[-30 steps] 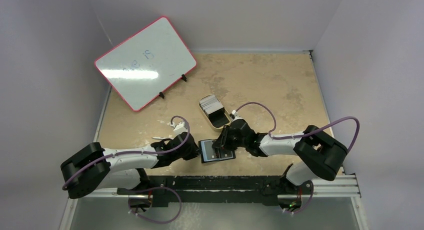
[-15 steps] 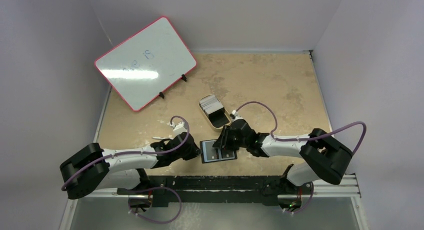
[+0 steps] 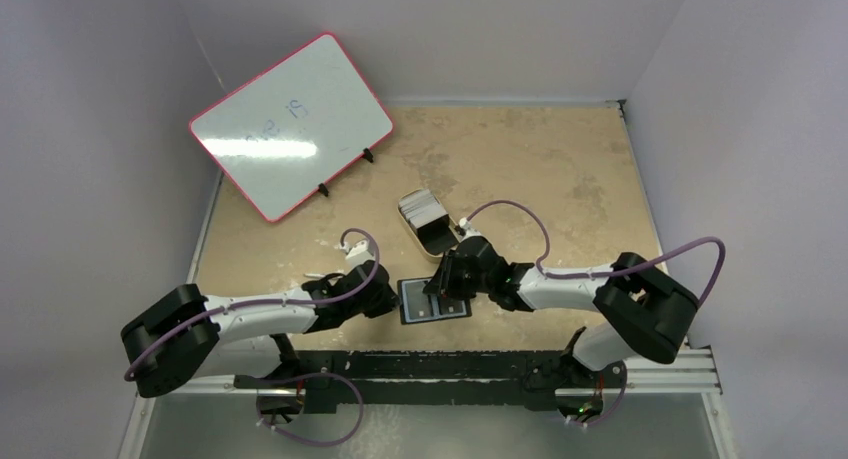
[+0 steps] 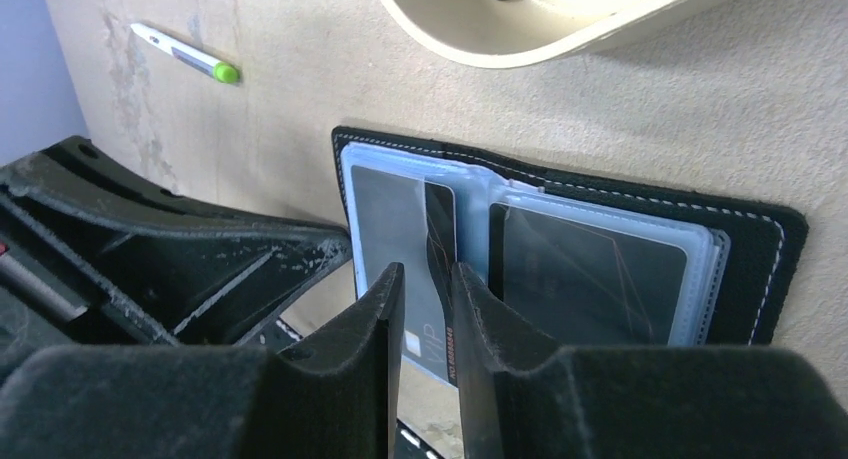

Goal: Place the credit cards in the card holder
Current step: Insert the credit card into the card holder.

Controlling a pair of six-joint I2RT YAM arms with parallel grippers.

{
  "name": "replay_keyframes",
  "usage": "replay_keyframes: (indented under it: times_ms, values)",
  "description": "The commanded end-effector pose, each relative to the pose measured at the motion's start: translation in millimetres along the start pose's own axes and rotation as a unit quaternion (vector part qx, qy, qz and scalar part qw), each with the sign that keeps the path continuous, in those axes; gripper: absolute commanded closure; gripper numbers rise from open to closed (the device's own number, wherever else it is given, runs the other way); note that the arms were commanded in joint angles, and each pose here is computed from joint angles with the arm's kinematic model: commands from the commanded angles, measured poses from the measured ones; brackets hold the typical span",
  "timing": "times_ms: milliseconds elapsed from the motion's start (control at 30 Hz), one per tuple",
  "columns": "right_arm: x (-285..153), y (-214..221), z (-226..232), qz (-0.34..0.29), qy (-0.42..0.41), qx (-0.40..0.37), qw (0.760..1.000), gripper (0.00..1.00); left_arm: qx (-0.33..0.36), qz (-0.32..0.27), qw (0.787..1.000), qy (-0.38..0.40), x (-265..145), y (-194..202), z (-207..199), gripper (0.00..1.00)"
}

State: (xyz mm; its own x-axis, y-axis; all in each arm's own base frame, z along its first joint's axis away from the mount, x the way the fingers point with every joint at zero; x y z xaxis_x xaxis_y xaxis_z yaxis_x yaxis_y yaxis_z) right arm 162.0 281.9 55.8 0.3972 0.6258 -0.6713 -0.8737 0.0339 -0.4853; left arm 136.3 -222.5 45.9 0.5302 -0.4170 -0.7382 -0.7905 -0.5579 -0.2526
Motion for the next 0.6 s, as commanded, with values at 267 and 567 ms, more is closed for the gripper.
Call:
replay_keyframes:
  times_ms: [267, 567]
  values:
    - [-30.1, -22.8, 10.1, -0.043, 0.018, -0.036, 0.998, 0.70, -0.019, -0.039, 0.997, 0.057, -24.3, -28.5, -37.9, 0.86]
    - [-33.6, -19.9, -8.9, -0.044, 0.069, -0.052, 0.995, 0.73, -0.009, -0.006, 0.997, 0.080, -11.3, -18.0, -51.9, 0.71]
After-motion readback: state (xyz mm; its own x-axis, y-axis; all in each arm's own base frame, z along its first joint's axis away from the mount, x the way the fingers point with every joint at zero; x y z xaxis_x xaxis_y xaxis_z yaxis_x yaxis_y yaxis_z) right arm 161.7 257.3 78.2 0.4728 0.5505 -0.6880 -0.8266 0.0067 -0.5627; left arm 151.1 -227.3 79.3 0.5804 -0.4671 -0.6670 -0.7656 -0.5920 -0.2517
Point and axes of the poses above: each gripper's point midway between its finger pads, its own x axis out along the fingers, its own z axis along the line the jaws close on, y = z × x, the point moved 4 cm from there along -x, back along the fingers, and after that the axes turned 13 degrees about -x, right-handed, at the moved point
